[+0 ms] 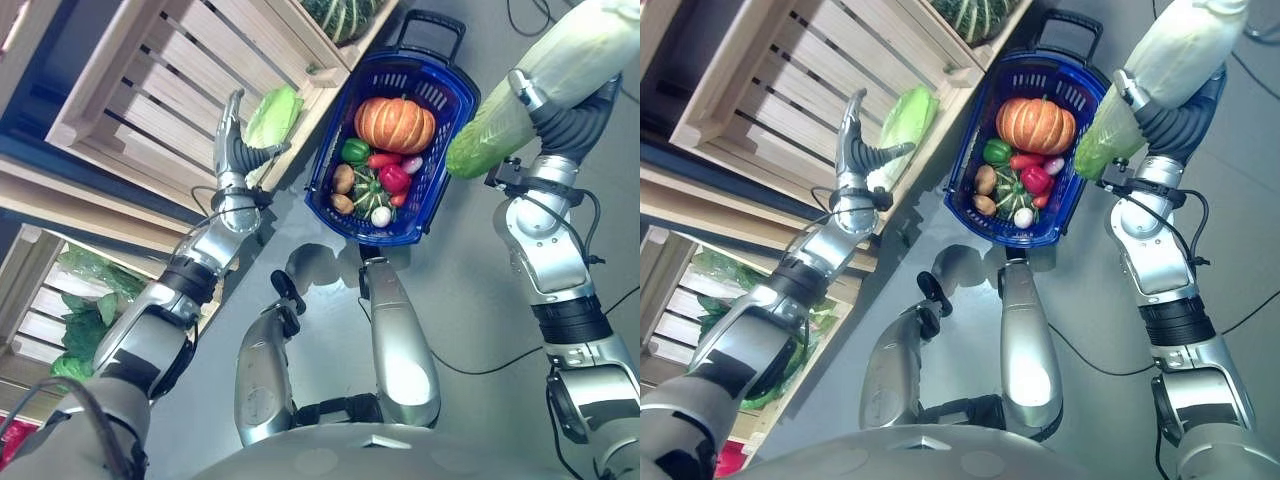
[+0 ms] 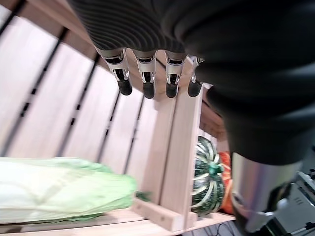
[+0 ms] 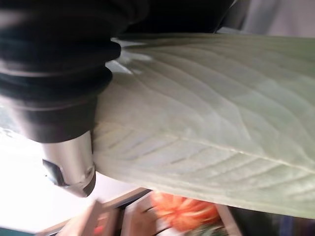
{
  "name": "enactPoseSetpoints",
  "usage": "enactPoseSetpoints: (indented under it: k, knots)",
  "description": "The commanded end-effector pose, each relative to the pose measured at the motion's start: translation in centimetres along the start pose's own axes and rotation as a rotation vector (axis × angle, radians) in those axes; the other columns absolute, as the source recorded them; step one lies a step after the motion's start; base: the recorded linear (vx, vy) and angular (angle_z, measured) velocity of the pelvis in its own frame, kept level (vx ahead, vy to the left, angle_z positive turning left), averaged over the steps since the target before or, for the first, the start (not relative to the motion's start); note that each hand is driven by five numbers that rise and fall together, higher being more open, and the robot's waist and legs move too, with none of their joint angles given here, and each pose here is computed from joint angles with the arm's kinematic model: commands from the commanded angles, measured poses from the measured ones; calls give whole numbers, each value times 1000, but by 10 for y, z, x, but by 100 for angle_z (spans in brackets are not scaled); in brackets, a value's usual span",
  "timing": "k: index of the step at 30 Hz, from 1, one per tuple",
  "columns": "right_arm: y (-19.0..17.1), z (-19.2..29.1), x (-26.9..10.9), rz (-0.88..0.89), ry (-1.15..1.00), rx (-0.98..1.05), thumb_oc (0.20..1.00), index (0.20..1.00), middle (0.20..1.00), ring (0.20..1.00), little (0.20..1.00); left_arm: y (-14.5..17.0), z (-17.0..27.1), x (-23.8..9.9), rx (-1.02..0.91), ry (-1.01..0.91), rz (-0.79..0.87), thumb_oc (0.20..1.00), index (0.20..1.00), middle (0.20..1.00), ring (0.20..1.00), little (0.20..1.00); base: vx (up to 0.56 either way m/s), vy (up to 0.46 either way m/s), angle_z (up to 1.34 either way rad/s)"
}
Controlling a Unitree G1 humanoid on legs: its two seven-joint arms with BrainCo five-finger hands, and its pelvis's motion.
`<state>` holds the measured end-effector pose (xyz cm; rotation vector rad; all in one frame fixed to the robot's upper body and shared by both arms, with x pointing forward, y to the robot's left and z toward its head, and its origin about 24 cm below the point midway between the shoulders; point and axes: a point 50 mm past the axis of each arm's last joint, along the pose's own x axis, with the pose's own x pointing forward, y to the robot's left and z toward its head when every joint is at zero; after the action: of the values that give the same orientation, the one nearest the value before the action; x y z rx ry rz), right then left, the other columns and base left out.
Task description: Pick up fruits and vegetables into the basket
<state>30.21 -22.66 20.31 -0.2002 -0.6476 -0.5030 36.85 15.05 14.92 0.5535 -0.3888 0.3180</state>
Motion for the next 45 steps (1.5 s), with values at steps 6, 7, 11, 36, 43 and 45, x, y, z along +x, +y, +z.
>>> enactPoseSetpoints:
  k: [6,7,11,36,43,45]
  knots:
    - [36,10,20,236,-45,47,200,200,200,200,200,18,26,33,-61,-19,189,1000,1000,1000,1000,1000,-7,75,-12]
    - [41,8,23,268,-19,68,200,200,200,200,200,18,28,35,-59,-13,192,1000,1000,1000,1000,1000,1,61,-5]
    - [57,-3,32,350,94,177,200,200,200,200,200,14,34,44,-64,21,192,1000,1000,1000,1000,1000,8,39,1]
    - [42,-40,99,225,445,-133,200,200,200,200,200,21,34,64,28,93,177,1000,1000,1000,1000,1000,7,-4,7]
    - [26,-47,105,142,548,-179,1000,1000,1000,1000,1000,29,48,74,83,63,196,1000,1000,1000,1000,1000,-3,-29,4]
    - [21,-50,103,112,561,-186,1000,1000,1000,1000,1000,32,51,77,114,61,197,1000,1000,1000,1000,1000,4,-61,0]
